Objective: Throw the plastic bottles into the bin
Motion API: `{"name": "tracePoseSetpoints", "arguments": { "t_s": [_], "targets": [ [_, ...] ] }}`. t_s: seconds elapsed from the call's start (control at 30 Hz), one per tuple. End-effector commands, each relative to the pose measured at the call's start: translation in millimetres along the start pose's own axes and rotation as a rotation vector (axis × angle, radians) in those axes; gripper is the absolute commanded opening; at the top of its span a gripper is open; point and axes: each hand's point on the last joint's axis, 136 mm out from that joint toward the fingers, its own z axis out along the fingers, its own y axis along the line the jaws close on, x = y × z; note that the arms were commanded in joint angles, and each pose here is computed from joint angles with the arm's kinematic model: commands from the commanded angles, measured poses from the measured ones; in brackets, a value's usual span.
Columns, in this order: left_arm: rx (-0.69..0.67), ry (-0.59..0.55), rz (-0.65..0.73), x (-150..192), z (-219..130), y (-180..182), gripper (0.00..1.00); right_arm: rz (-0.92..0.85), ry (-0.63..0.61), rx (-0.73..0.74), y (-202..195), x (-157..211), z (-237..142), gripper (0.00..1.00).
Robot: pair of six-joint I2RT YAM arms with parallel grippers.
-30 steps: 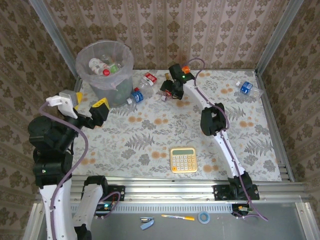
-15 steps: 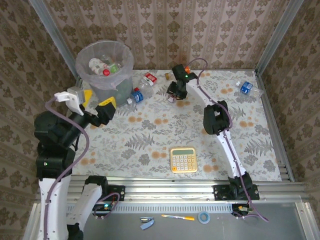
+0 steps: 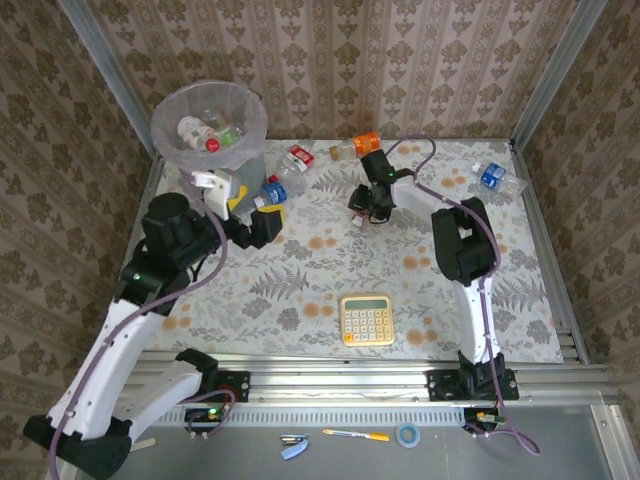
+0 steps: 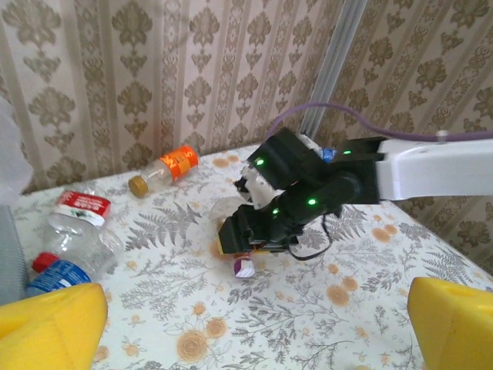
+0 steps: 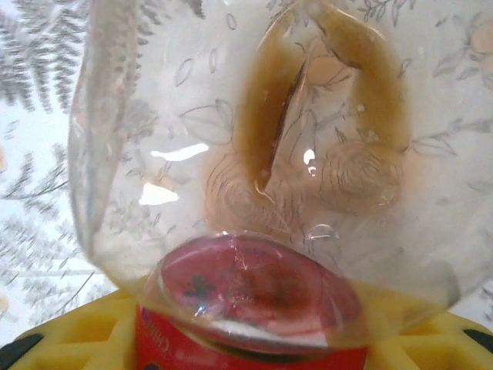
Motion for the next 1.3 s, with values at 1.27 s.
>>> {"name": "tracePoseSetpoints", "arguments": {
  "t_s": [1.27],
  "targets": [
    [0.277,0.147,-0.206,26.0,124.5,-34.4,0.92,-0.493,-0.438,-0.469,96.5,64.4,-192.4,0.32]
  ]
}}
